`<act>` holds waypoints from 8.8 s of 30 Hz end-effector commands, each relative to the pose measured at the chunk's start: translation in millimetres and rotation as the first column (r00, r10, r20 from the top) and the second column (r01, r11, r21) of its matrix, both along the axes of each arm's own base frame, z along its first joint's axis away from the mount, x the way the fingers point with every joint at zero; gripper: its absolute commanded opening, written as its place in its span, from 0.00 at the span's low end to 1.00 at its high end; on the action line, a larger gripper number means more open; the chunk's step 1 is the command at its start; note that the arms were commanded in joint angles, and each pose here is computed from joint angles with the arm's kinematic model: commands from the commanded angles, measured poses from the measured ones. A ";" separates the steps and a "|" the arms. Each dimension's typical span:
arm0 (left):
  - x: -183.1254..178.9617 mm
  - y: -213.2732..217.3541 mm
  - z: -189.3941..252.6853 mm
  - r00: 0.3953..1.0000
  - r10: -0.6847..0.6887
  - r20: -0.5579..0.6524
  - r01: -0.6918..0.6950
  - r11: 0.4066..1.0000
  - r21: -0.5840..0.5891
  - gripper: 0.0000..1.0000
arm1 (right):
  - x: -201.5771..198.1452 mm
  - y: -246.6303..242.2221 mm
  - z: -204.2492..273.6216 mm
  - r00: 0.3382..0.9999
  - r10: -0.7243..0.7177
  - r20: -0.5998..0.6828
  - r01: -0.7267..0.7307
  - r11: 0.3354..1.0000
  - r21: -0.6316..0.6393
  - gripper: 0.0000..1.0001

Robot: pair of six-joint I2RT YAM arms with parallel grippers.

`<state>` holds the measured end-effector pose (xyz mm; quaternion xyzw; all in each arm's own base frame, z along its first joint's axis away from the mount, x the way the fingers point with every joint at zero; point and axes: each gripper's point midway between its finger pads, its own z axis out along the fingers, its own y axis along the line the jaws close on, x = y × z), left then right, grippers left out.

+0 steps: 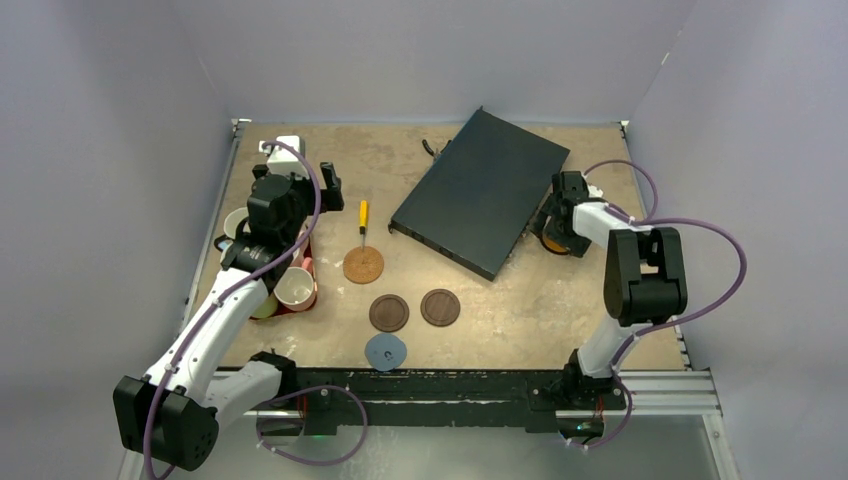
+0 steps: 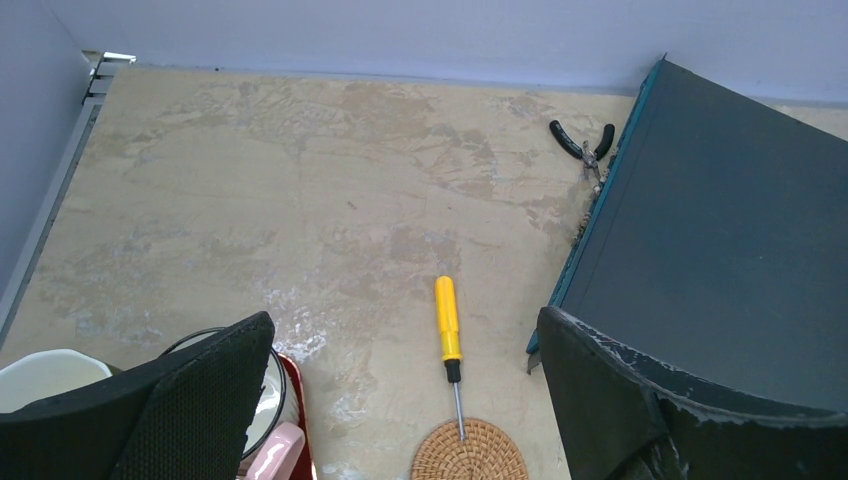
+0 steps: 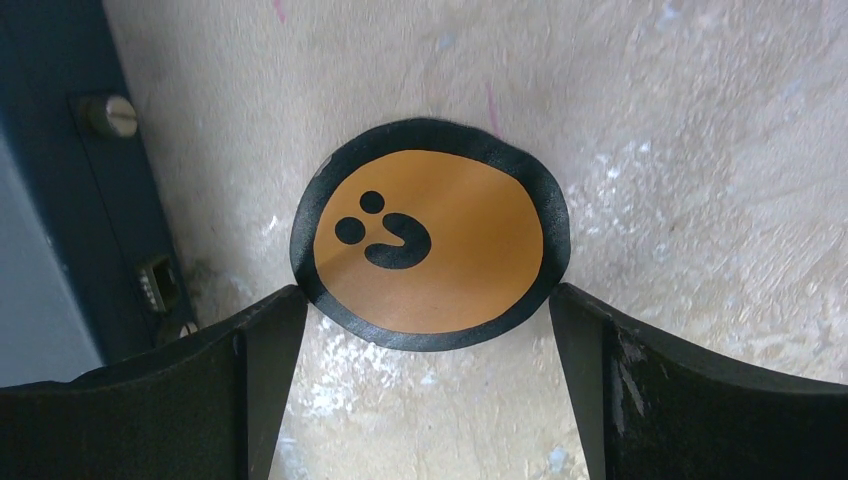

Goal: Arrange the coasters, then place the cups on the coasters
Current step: Move the coaster to the center of the board.

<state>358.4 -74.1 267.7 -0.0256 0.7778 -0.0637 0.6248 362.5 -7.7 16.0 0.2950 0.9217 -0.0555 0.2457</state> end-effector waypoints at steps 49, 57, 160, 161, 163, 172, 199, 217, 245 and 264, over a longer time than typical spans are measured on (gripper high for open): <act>3.6 -6.2 8.5 1.000 -0.013 0.028 0.014 1.000 -0.025 0.99 | 10.4 -20.9 -28.3 0.995 0.023 -0.101 -0.018 0.998 0.052 0.98; 2.9 -5.7 8.8 1.000 -0.012 0.029 0.013 1.000 -0.024 0.99 | 15.9 -17.8 -5.2 0.998 0.049 -0.043 -0.047 0.997 0.062 0.98; 20.4 1.9 -40.3 0.992 0.046 -0.114 -0.038 0.997 0.069 0.99 | -137.4 302.5 2.9 0.409 0.911 0.054 -0.911 0.411 -0.024 0.98; 20.4 1.7 -40.2 0.992 0.046 -0.114 -0.038 0.997 0.069 0.99 | -138.7 301.1 1.7 0.411 0.910 0.050 -0.911 0.413 -0.020 0.98; 20.3 1.9 -40.5 0.992 0.046 -0.115 -0.038 0.997 0.069 0.99 | -141.7 296.6 -1.7 0.416 0.909 0.034 -0.909 0.417 -0.018 0.98; 20.4 1.8 -40.9 0.992 0.046 -0.116 -0.039 0.997 0.068 0.99 | -155.6 284.3 -5.4 0.413 0.910 -0.008 -0.910 0.413 -0.015 0.98; 20.5 -0.3 -42.0 0.992 0.037 -0.118 -0.030 0.998 0.062 0.99 | -194.0 208.2 -17.6 0.646 0.730 -0.221 -0.757 0.651 -0.062 0.91; 18.2 -3.4 -35.4 0.995 0.019 -0.100 -0.015 0.999 0.041 0.99 | -170.3 174.5 8.9 0.800 0.586 -0.130 -0.596 0.801 -0.060 0.98; 14.5 -8.3 -22.3 0.997 -0.013 -0.071 0.015 1.000 0.021 0.99 | -222.5 200.4 38.1 0.909 0.415 -0.031 -0.407 0.902 0.146 0.98; 11.7 -8.0 -15.1 0.999 -0.013 -0.052 0.014 1.000 0.007 0.99 | -231.0 195.1 5.2 0.929 0.362 -0.082 -0.350 0.928 0.124 0.98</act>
